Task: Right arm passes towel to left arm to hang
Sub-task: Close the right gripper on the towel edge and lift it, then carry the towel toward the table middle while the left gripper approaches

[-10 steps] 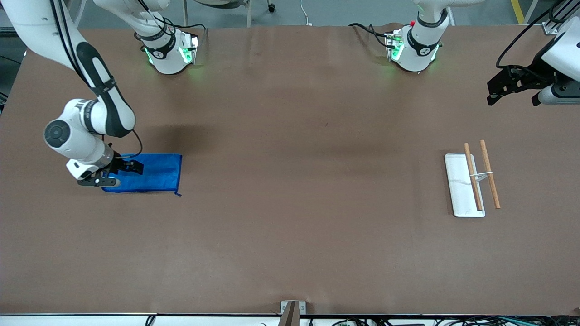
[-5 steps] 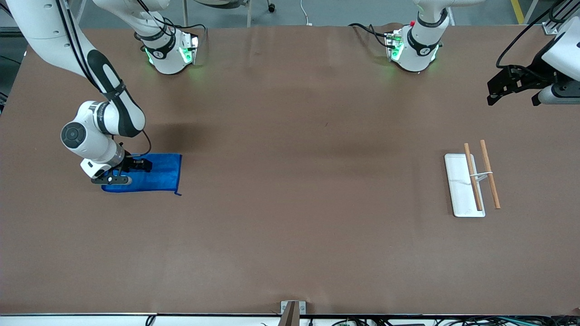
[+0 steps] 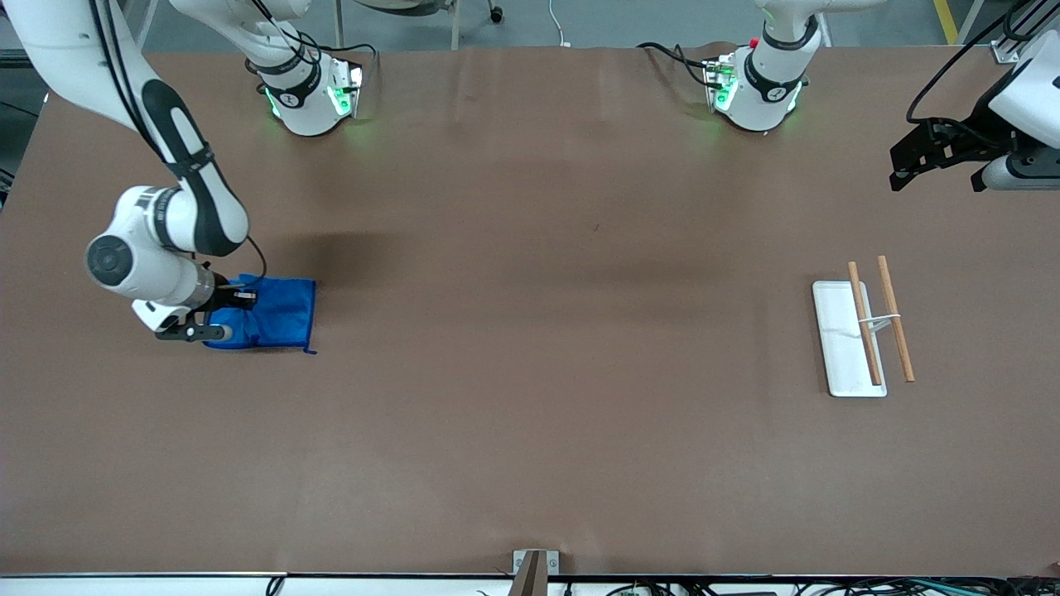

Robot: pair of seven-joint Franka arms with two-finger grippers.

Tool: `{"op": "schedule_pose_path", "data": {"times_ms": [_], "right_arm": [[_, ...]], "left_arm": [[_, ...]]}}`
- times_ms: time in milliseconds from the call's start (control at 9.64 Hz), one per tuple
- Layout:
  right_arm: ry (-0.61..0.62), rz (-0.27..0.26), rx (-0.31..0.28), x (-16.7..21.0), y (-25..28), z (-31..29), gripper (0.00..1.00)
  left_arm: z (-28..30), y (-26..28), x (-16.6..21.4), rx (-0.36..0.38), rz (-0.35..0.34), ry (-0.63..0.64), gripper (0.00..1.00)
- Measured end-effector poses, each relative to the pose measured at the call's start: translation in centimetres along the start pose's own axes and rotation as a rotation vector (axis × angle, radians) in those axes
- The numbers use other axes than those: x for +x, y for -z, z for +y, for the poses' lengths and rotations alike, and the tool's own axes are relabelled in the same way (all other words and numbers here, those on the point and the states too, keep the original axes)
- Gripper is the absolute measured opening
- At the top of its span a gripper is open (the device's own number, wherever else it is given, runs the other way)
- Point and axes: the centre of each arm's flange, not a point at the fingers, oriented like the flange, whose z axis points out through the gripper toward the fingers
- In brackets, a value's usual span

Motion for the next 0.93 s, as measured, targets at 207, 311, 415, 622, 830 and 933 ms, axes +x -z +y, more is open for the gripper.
{"op": "schedule_pose_path", "data": {"times_ms": [207, 311, 415, 622, 830, 933], "right_arm": [[0.004, -0.042, 0.008, 1.1, 5.6, -0.1, 0.04], [0.009, -0.062, 0.011, 1.5, 8.1, -0.4, 0.04], [0.018, -0.074, 0.015, 2.1, 11.0, -1.0, 0.04], [0.05, -0.045, 0.069, 3.0, 16.4, -4.3, 0.04], [0.048, -0.002, 0.245, 2.9, 19.1, -8.2, 0.04], [0.047, 0.009, 0.353, 2.9, 19.6, -10.5, 0.04]], "left_arm": [[0.0, -0.1, -0.1, -0.015, -0.007, 0.003, 1.0], [-0.4, -0.1, -0.1, -0.029, -0.012, 0.012, 1.0], [-0.8, -0.1, -0.1, -0.045, -0.014, 0.02, 1.0], [-0.9, -0.4, 0.0, -0.109, -0.026, 0.029, 1.0], [0.3, -3.4, 0.8, -0.252, -0.081, 0.034, 1.0], [1.2, -5.9, 1.9, -0.348, -0.088, 0.046, 1.0]]}}
